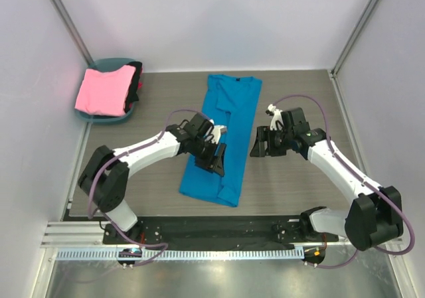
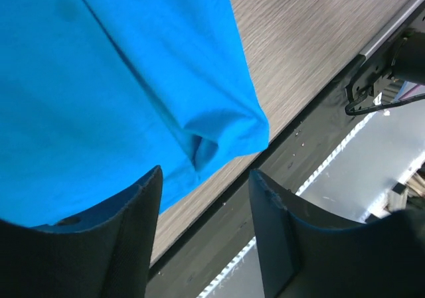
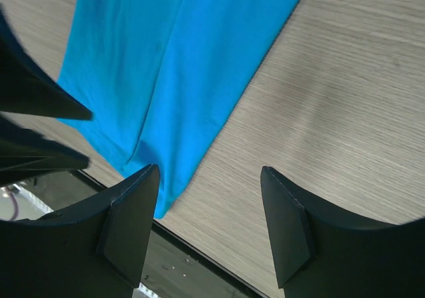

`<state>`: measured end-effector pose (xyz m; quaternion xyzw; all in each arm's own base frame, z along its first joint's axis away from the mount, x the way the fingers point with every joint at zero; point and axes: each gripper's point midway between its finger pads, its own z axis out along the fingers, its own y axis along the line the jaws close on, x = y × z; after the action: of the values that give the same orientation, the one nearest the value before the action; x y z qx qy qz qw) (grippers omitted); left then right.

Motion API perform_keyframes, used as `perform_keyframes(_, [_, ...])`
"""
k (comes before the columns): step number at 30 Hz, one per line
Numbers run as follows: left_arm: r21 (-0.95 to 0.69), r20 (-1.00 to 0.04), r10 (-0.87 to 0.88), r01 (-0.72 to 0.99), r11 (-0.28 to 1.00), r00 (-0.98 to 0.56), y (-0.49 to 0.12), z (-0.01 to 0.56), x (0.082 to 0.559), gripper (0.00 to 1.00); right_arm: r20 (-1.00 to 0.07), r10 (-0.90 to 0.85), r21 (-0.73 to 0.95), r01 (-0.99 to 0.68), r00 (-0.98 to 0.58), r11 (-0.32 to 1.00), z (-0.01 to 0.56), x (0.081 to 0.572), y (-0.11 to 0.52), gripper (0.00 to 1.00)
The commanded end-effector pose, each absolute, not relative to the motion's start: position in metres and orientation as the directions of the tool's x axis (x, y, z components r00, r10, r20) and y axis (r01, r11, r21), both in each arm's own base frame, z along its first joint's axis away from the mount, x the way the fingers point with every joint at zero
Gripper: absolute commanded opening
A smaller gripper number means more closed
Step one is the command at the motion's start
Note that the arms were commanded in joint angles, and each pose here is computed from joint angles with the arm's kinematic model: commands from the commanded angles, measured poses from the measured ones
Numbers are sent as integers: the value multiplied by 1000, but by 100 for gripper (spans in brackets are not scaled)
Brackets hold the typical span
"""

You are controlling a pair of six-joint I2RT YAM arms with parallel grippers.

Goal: Fold and stack the t-shirts
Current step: Fold the tshirt

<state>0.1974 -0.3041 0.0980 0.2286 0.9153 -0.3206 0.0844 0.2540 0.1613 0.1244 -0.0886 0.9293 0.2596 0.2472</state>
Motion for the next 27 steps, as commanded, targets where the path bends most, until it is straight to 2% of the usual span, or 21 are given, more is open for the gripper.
perform_keyframes(1, [-624,-285,383,473,622,-879,-323,95,191,54,-513,28,481,-261,-858,837,134,256,155,68])
perform_keyframes(6, [-624,-249,428,482,615,-869,-330,79,176,50,-507,68,490,-222,-859,843,131,259,144,69])
perform_keyframes(22, [-581,-200,515,524,622,-833,-328,41,152,50,-496,84,514,-214,-864,831,127,264,144,69])
perform_keyframes(27, [-593,-178,525,517,618,-832,-330,39,149,43,-489,79,513,-213,-869,831,123,265,144,69])
